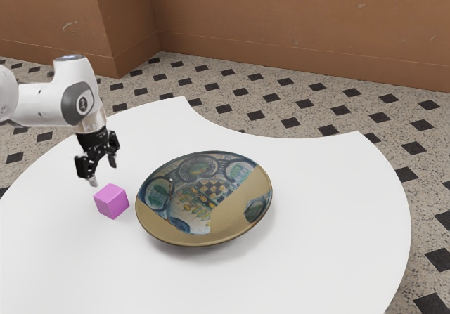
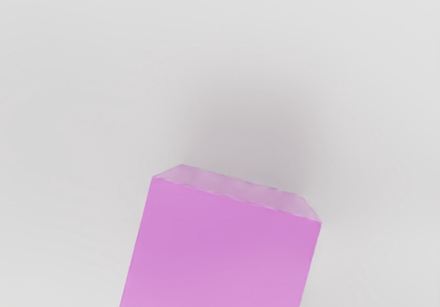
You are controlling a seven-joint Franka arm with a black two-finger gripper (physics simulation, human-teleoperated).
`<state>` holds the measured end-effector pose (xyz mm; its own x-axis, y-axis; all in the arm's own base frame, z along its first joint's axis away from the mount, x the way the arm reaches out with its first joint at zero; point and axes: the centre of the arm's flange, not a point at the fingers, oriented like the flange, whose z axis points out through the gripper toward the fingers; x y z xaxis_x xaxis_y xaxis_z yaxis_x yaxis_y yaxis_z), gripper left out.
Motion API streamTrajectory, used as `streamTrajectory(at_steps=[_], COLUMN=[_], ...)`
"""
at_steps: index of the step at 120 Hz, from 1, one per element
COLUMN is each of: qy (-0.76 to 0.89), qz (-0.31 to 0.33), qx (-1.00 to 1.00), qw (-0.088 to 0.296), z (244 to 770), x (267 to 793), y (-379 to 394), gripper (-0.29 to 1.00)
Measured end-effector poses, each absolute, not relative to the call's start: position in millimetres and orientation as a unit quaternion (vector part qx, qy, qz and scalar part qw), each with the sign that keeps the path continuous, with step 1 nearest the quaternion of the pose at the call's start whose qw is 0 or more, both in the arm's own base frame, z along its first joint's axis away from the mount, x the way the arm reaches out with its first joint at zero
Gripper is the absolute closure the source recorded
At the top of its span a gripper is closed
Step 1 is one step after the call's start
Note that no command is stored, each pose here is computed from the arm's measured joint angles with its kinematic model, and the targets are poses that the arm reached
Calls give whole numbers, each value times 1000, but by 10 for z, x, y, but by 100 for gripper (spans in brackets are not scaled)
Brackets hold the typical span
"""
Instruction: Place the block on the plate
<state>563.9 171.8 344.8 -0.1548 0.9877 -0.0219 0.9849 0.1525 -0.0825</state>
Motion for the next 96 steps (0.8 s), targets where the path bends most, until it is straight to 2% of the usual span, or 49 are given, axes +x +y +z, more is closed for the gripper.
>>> streamTrajectory(at_steps=[53,96], qy=[-772,-778], qz=[48,55], qx=[-633,-625], qw=[29,26], z=[3093,3021], x=[5724,5630], y=[1668,1606], gripper=[0,0])
